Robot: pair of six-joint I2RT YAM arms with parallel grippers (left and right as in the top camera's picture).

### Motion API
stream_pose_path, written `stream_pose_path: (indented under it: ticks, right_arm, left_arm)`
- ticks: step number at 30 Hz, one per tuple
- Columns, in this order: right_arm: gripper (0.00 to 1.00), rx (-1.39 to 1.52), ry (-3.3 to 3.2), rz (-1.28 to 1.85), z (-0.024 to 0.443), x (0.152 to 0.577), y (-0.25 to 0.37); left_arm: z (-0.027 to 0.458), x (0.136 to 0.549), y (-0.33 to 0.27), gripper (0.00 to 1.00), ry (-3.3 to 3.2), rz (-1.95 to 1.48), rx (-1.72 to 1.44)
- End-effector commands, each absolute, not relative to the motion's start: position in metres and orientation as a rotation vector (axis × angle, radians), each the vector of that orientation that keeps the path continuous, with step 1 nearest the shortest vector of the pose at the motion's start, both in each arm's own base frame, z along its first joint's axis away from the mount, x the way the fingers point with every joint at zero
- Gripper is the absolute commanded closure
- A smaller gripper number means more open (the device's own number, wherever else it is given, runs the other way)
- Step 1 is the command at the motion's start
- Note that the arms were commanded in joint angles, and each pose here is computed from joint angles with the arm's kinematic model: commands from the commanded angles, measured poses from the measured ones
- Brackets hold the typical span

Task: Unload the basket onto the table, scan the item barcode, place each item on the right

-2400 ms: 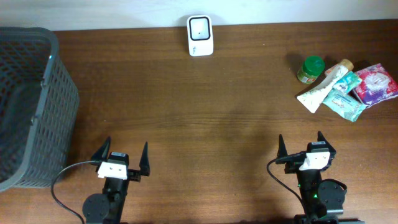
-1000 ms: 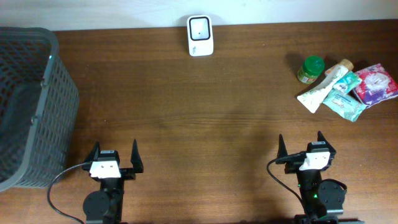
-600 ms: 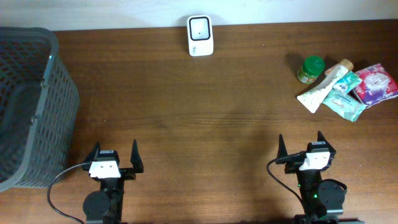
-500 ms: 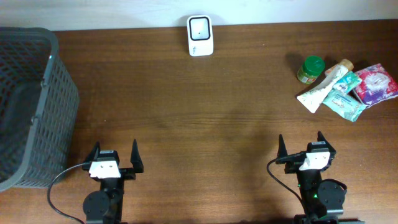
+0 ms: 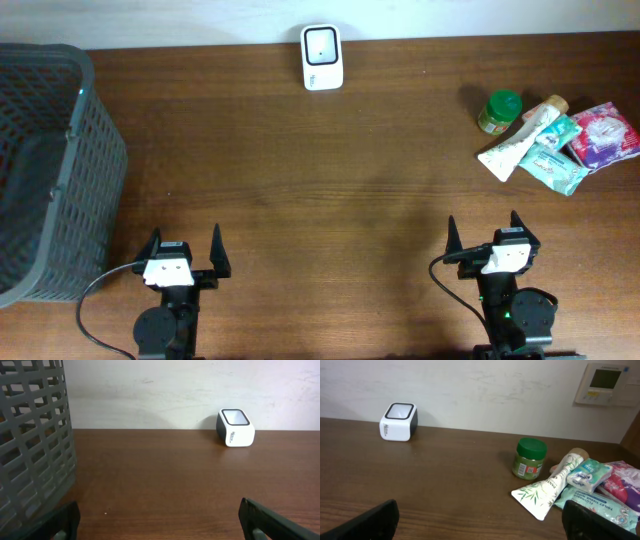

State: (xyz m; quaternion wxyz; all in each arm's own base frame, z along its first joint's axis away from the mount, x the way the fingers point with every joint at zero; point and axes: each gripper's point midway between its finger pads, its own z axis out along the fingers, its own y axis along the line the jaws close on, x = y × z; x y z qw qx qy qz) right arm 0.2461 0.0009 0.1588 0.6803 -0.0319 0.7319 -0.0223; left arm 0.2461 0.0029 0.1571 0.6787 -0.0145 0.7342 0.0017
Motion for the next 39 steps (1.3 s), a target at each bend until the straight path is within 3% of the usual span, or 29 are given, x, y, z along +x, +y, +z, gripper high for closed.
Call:
stream_pose_path:
  ticks: [1, 7, 39]
  right_arm:
    - [0.01, -0.063, 1.648, -0.048, 0.1558, 0.2460, 0.0007]
    - [0.01, 0.047, 1.652, 0.021, 0.1549, 0.2459, -0.0030]
    - [0.01, 0.000, 1.651, -0.017, 0.1553, 0.2460, -0.0023]
  left_arm:
    - [0.1561, 0.2459, 0.0014, 0.01, 1.651, -0.012, -0.033]
    - [0.1560, 0.2458, 0.0013, 0.01, 1.651, -0.012, -0.033]
    - [0.1561, 0.2459, 0.0013, 0.01, 1.651, -0.012, -0.033]
